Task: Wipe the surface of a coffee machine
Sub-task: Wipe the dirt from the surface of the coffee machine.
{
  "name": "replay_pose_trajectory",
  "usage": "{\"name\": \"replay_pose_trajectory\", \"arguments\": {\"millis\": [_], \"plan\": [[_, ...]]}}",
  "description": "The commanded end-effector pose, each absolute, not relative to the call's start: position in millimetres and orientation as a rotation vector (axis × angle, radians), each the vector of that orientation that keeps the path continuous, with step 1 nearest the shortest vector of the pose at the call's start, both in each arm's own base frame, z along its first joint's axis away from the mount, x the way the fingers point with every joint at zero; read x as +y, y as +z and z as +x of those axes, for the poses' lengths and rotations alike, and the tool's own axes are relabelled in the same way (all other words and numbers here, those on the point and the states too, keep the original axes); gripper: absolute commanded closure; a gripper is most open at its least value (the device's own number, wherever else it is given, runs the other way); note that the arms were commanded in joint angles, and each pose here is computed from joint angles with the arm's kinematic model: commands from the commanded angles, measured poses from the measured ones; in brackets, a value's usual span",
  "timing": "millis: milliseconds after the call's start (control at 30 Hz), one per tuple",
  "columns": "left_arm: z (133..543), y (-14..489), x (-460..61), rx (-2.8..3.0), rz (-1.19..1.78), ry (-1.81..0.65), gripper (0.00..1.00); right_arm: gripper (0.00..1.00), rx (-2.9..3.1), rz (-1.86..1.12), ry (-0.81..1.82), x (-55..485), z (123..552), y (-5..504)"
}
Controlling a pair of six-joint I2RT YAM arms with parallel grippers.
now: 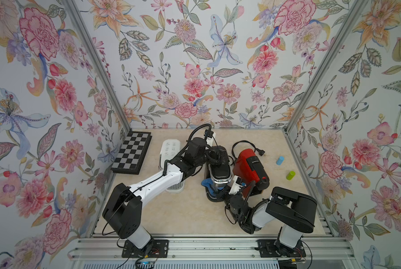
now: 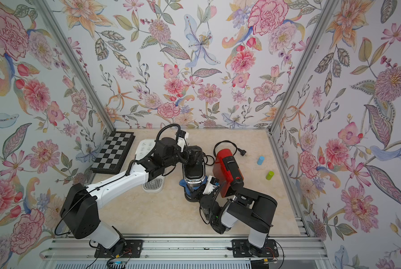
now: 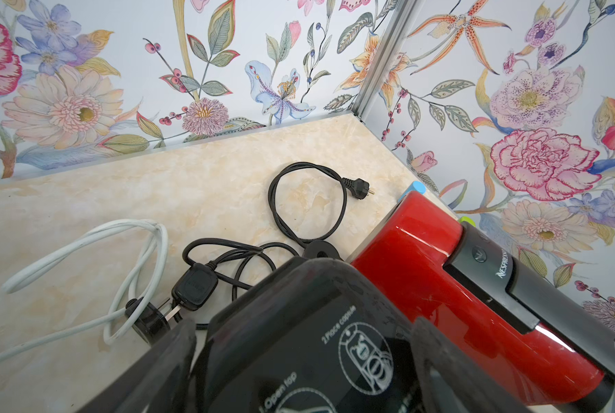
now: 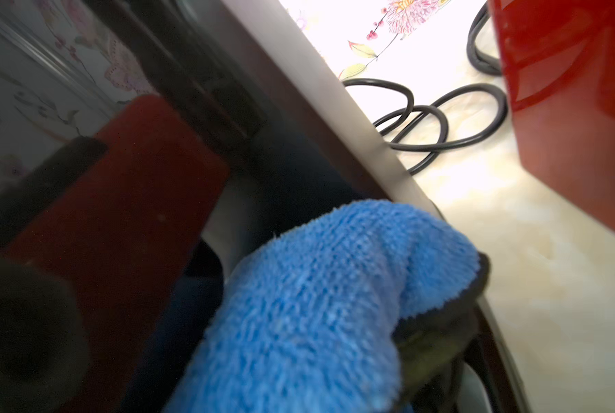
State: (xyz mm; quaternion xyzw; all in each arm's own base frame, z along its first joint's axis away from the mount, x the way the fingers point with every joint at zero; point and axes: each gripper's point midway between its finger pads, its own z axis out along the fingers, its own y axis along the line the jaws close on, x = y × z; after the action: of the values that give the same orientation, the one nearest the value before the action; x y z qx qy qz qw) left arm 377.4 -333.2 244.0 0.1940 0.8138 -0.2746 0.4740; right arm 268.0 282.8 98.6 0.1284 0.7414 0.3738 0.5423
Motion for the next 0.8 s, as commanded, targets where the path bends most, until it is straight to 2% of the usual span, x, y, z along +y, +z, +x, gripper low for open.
{"name": "replay_pose_trajectory", "arguments": {"millis": [0, 233, 433, 767], "plan": [[360.3, 161.4, -319.9, 2.242, 0.572, -0.543, 0.06, 1.00, 1.666, 0.320, 1.016, 297.6, 268.1, 115.5], [360.6, 161.4, -320.4, 2.242, 0.571, -0.547, 0.06, 1.00, 1.638, 0.345, 1.079, 317.4, 273.6, 120.6], [359.6, 161.6, -321.9, 2.241, 0.576, -0.557, 0.06, 1.00, 1.587, 0.459, 1.102, 314.7, 287.4, 127.5], [358.9, 160.4, -322.1, 2.244, 0.574, -0.564, 0.07, 1.00, 1.573, 0.681, 1.102, 287.6, 292.5, 103.7]]}}
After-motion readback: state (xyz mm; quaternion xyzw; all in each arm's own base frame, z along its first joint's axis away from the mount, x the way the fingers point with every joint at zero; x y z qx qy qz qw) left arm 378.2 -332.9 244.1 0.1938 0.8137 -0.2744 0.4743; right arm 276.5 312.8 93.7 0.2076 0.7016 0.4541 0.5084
